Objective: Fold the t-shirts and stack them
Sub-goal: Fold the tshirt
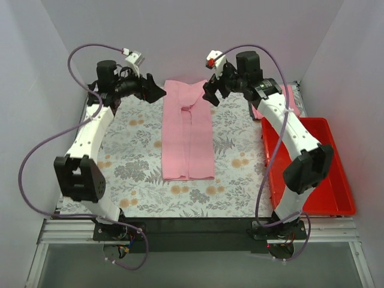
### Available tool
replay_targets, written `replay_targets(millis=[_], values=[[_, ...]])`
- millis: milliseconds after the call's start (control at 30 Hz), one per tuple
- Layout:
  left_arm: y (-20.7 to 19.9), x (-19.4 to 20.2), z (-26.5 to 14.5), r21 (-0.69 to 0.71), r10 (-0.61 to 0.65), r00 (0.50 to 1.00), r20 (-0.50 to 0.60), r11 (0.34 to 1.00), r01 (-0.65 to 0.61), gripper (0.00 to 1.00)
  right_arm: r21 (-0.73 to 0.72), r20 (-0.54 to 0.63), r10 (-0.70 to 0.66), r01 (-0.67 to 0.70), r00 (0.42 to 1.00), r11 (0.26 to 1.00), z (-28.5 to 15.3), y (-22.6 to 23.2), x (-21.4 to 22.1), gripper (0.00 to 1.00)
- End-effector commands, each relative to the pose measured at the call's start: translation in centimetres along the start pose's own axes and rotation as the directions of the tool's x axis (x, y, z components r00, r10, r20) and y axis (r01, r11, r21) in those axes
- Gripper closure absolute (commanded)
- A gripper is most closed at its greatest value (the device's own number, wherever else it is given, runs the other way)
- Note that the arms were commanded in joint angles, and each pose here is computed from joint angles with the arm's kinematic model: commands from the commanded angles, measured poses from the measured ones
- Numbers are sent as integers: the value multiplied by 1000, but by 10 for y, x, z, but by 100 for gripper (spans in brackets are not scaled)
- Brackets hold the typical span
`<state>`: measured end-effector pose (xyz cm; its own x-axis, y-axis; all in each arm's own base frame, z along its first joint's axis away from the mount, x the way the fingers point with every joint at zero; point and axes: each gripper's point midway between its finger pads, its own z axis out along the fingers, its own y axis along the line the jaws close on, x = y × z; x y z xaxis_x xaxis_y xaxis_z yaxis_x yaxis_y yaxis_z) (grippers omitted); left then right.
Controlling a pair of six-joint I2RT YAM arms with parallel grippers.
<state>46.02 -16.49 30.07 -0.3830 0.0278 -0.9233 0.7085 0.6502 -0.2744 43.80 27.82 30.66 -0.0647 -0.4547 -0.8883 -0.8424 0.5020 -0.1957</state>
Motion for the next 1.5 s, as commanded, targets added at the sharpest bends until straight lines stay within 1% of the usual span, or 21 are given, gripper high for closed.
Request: replay_targets(millis=[0,33,100,167,200,233,267,300,333,400,433,467,533,567,600,633,733,833,1100,1367,1467], values=[[-33,2,-19,65,187,976,114,979,-195,12,-184,80,-80,94,994,978,-3,40,3,2],[-49,-3,-31,82,236,961,142,965,-249,12,-233,117,-102,127,988,964,-12,53,-2,2],[-76,18,-47,178,352,926,132,911,-372,12,-328,97,-115,141,989,934,-14,83,20,2],[-90,67,-52,232,348,936,48,908,-349,13,-401,72,-236,245,969,883,-20,123,42,1],[-98,73,-63,225,444,893,70,865,-448,14,-445,10,-262,239,965,863,-19,145,80,2],[-103,113,-63,258,426,904,15,872,-416,14,-445,7,-318,287,948,848,-29,156,92,2],[-107,129,-67,267,436,900,-5,868,-419,15,-470,31,-378,347,925,811,-29,174,102,2],[-115,140,-74,271,457,889,-11,858,-437,16,-511,-16,-386,325,922,796,-31,193,137,2],[-124,175,-72,331,515,856,-40,815,-475,17,-506,-1,-433,373,901,778,-32,204,140,5],[-139,213,-78,389,552,829,-92,786,-480,23,-523,-20,-448,373,894,767,-31,217,159,7],[-146,232,-76,413,592,796,-121,760,-502,25,-537,-35,-448,361,893,762,-29,223,171,9],[-148,260,-78,438,595,788,-158,758,-484,29,-550,-39,-452,358,891,754,-28,231,176,14],[-150,278,-74,441,646,744,-170,725,-529,34,-562,-84,-449,330,889,758,-21,239,193,23],[-148,299,-76,453,654,730,-196,721,-524,38,-563,-98,-446,320,890,762,-19,240,198,26],[-148,305,-74,458,673,714,-193,705,-541,39,-566,-107,-439,308,892,764,-15,241,203,29],[-142,303,-69,430,690,699,-187,697,-573,40,-574,-110,-438,303,892,760,-15,245,208,35],[-135,313,-63,427,683,696,-219,709,-562,44,-570,-107,-444,311,890,760,-8,245,214,46],[-130,320,-58,433,679,694,-242,715,-549,46,-584,-120,-449,302,886,753,-7,248,224,50],[-119,340,-53,438,681,676,-281,718,-541,48,-614,-162,-470,284,868,737,-8,255,259,50],[-108,363,-52,453,676,649,-349,728,-514,63,-619,-226,-484,259,845,741,-9,254,289,52],[-104,371,-53,462,677,634,-373,728,-506,69,-621,-251,-480,241,840,746,-10,255,297,59]])
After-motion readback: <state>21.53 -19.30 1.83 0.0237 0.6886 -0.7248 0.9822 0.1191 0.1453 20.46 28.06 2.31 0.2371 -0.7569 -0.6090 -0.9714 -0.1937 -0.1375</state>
